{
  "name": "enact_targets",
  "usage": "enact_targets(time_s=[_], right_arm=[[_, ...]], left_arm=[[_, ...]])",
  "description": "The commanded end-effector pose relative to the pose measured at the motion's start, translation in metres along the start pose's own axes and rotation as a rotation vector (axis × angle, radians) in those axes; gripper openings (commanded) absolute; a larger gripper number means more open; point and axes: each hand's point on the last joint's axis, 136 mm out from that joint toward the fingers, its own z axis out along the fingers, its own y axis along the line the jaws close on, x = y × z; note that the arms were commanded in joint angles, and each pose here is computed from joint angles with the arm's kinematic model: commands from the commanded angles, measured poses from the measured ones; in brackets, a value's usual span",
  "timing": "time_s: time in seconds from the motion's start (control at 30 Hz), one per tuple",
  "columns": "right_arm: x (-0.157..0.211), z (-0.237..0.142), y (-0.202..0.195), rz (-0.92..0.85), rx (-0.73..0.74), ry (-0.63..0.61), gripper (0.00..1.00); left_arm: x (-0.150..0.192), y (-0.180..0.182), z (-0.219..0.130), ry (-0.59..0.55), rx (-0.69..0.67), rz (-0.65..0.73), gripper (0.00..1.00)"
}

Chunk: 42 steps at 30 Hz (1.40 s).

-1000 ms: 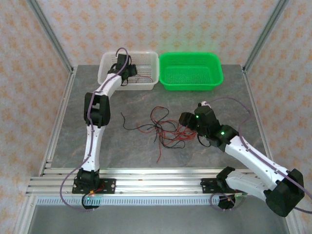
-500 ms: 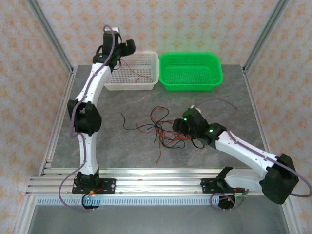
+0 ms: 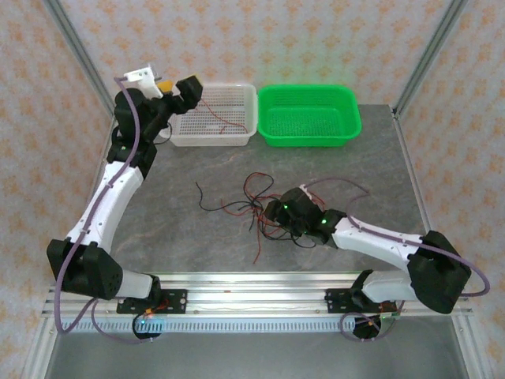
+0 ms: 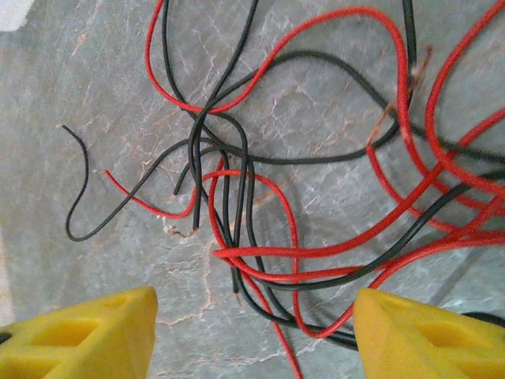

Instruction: Untangle the cables

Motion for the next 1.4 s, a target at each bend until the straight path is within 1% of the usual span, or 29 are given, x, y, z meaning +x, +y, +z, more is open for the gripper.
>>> enact_targets(time_s=[0.0, 0.1, 0.13, 0.27, 0.4, 0.5, 0.6, 0.73, 0.87, 1.03, 1.13, 1.37], right_arm=[[0.001, -0.002, 0.020, 0.114, -0.073, -0.005, 0.66], [0.007, -0.003, 0.013, 0.055, -0.004, 0.011, 0.66], [0.011, -0.002, 0.011, 0.018, 0.021, 0.024, 0.64], [0.023, 0.004, -0.009, -0.160, 0.153, 0.100, 0.49], [0.032, 0.003, -0.035, -0.384, 0.318, 0.196, 0.43], [0.027, -0.011, -0.055, -0.471, 0.452, 0.219, 0.43], [0.013, -0.031, -0.062, -0.466, 0.524, 0.164, 0.44], [0.004, -0.049, -0.063, -0.380, 0.516, 0.089, 0.48], [0.010, -0.047, -0.075, -0.316, 0.501, 0.075, 0.51], [0.014, -0.036, -0.084, -0.295, 0.502, 0.080, 0.51], [0.012, -0.031, -0.085, -0.296, 0.500, 0.077, 0.46], [0.002, -0.022, -0.083, -0.300, 0.494, 0.036, 0.30]], left_arm=[[-0.006, -0.028, -0.009, -0.011, 0.174, -0.063, 0.99], [0.005, -0.024, -0.018, 0.029, 0.149, -0.083, 0.99], [0.008, -0.023, -0.021, 0.037, 0.136, -0.088, 0.98], [0.021, -0.009, -0.038, 0.076, 0.037, -0.119, 0.92], [0.031, 0.004, -0.057, 0.102, -0.061, -0.127, 0.88], [0.043, 0.015, -0.068, 0.142, -0.127, -0.120, 0.86], [0.054, 0.020, -0.077, 0.166, -0.153, -0.121, 0.85], [0.066, 0.024, -0.085, 0.184, -0.161, -0.130, 0.84], [0.077, 0.024, -0.087, 0.219, -0.166, -0.123, 0.84], [0.093, 0.019, -0.088, 0.257, -0.161, -0.115, 0.83], [0.100, 0.015, -0.089, 0.267, -0.154, -0.114, 0.82], [0.114, 0.013, -0.089, 0.296, -0.154, -0.106, 0.82]])
